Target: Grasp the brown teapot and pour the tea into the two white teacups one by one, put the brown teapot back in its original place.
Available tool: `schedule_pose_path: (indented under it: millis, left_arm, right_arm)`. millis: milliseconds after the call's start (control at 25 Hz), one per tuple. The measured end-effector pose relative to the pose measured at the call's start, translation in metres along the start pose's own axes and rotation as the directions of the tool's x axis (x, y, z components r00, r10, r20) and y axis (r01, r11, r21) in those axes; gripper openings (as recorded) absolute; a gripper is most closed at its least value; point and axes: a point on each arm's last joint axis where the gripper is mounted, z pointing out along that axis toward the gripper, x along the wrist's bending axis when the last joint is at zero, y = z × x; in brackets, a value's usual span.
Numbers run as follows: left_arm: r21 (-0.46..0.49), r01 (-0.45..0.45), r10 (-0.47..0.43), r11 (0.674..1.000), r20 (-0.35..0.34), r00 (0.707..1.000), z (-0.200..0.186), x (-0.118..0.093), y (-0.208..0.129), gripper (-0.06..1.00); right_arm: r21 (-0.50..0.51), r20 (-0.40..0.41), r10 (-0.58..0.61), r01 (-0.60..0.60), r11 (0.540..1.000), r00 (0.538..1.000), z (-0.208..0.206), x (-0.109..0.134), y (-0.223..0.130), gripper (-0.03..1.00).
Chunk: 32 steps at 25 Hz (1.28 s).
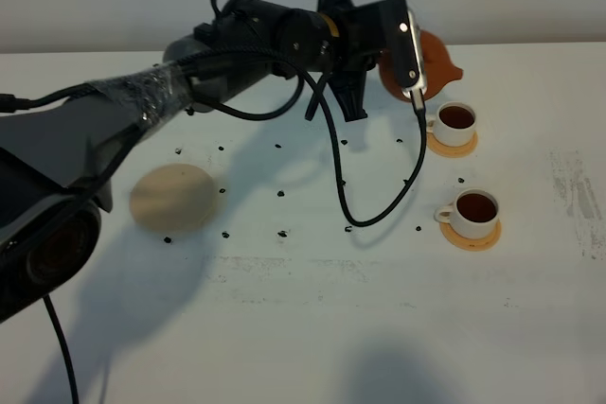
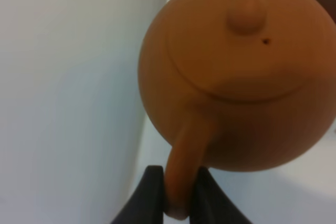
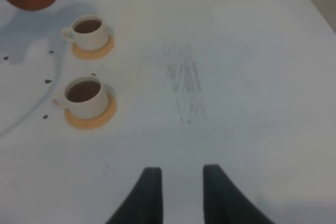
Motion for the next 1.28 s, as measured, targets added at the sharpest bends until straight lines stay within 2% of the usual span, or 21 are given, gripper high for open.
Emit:
schedule_pose_path:
  millis: [240, 600, 920, 1280]
  left_arm:
    - [0.063, 0.193, -0.196, 0.979, 0.047, 0.980, -0.002, 0.006, -0.021, 0.08]
    - [0.115, 0.366, -0.374, 0.923, 0.053, 0.926, 0.001, 0.010, -0.039, 0.08]
    - [0.188, 0.480, -0.500, 0.857, 0.081, 0.862, 0.014, -0.005, -0.050, 0.08]
    - [0.209, 0.540, -0.568, 0.815, 0.103, 0.817, 0.032, -0.021, -0.059, 0.08]
  right_arm:
    - [0.000, 0.000, 0.000, 0.000, 1.000, 1.000, 0.000, 0.000, 0.000, 0.22]
    - [0.000, 0.000, 0.000, 0.000, 1.000, 1.000, 0.000, 0.000, 0.000, 0.22]
    - [0.000, 0.000, 0.000, 0.000, 1.000, 1.000, 0.000, 0.000, 0.000, 0.22]
    - [0.000, 0.000, 0.000, 0.000, 1.000, 1.000, 0.000, 0.000, 0.000, 0.22]
